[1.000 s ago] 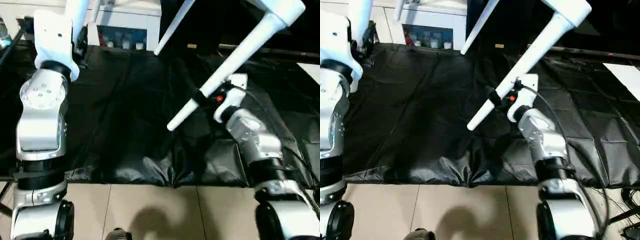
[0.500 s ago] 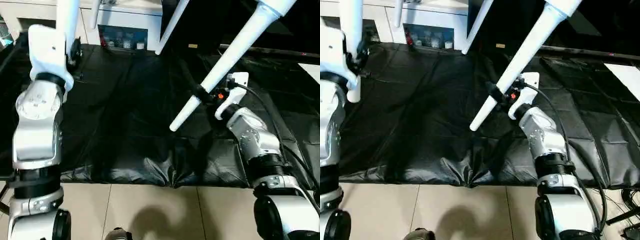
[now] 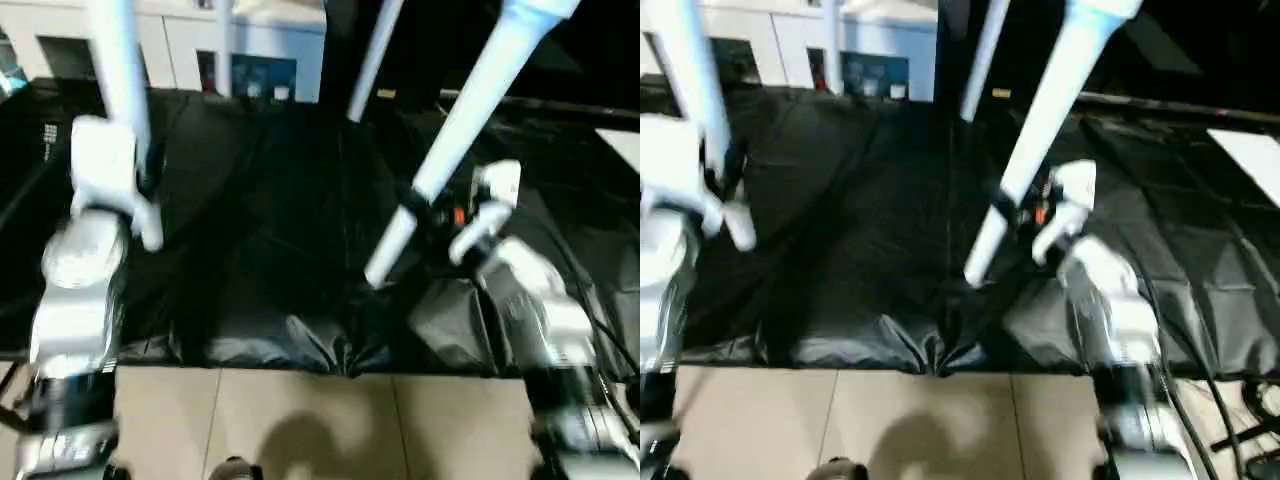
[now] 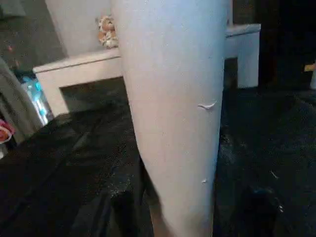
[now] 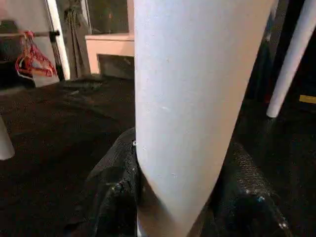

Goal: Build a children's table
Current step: Flip table

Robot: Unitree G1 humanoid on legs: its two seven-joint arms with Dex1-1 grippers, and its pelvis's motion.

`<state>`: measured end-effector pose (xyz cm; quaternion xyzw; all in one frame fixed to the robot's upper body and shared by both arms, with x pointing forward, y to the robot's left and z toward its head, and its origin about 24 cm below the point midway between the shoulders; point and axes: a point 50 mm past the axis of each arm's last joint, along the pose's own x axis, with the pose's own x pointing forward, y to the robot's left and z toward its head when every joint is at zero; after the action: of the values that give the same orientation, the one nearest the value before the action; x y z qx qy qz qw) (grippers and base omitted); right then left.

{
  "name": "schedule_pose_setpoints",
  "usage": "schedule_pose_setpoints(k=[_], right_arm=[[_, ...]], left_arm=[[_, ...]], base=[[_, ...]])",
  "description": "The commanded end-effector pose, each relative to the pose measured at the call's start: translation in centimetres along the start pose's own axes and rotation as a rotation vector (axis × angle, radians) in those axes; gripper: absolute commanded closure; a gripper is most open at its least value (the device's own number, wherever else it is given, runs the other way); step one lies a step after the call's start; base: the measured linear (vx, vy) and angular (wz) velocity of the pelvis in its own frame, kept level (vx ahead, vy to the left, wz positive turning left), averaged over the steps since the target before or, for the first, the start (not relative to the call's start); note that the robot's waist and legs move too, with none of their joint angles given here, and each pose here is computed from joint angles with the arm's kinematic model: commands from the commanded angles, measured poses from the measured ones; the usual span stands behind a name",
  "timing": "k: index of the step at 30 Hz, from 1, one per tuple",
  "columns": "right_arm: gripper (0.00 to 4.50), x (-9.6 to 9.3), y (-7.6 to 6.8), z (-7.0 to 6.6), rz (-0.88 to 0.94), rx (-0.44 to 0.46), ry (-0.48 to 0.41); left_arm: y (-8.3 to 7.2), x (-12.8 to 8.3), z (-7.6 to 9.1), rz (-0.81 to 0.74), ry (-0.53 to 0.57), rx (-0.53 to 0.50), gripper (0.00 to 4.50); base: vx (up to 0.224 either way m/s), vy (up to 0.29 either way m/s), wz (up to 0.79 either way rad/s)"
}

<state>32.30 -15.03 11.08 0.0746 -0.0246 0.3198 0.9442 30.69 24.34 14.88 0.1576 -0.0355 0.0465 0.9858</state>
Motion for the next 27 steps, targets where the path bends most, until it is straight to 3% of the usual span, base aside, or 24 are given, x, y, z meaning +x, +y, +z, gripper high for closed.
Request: schedule_pose_setpoints(k=[1, 9, 11, 14, 16, 19, 24, 27], right_arm=[[2.98, 1.0, 2.5, -0.3, 0.122, -0.019, 0.035], [2.98, 0.5, 1.6, -1.5, 0.043, -0.054, 0.108], [2.98, 0.4, 1.3, -1.8, 0.028, -0.064, 0.117], [2.28, 0.2, 0.7, -2.1, -0.03, -0.039, 0.106], [2.2, -0.1, 0.3, -2.2, -0.072, -0.02, 0.085], [1.86, -0.7, 0.2, -2.3, -0.09, -0.002, 0.073], [1.36, -2.5, 1.3, -2.0, -0.119, 0.08, 0.014], [1.32, -3.4, 2.1, -2.4, -0.119, 0.097, 0.034]], left_arm=[[-2.0, -0.7, 0.1, -0.12, 0.006, 0.085, 2.86], [-2.1, -3.3, -1.4, -0.126, 0.063, 0.051, 2.86], [-2.2, -3.7, -1.7, -0.109, 0.076, 0.022, 2.3], [-1.6, -4.4, -1.7, -0.067, 0.076, -0.035, 2.12], [-1.1, -5.1, -1.9, -0.032, 0.071, -0.058, 1.79], [-0.5, -6.3, -2.3, -0.001, 0.082, -0.077, 1.69], [0.0, -9.5, -3.0, 0.017, 0.101, -0.095, 1.3], [-0.2, -10.5, -3.0, -0.005, 0.086, -0.095, 0.99]], base=[[0.0, 0.0, 0.0], [0.0, 0.0, 0.0], [0.0, 0.0, 0.0], [0.0, 0.0, 0.0], [0.0, 0.0, 0.0], [0.0, 0.0, 0.0], [0.0, 0.0, 0.0], [0.0, 0.0, 0.0]])
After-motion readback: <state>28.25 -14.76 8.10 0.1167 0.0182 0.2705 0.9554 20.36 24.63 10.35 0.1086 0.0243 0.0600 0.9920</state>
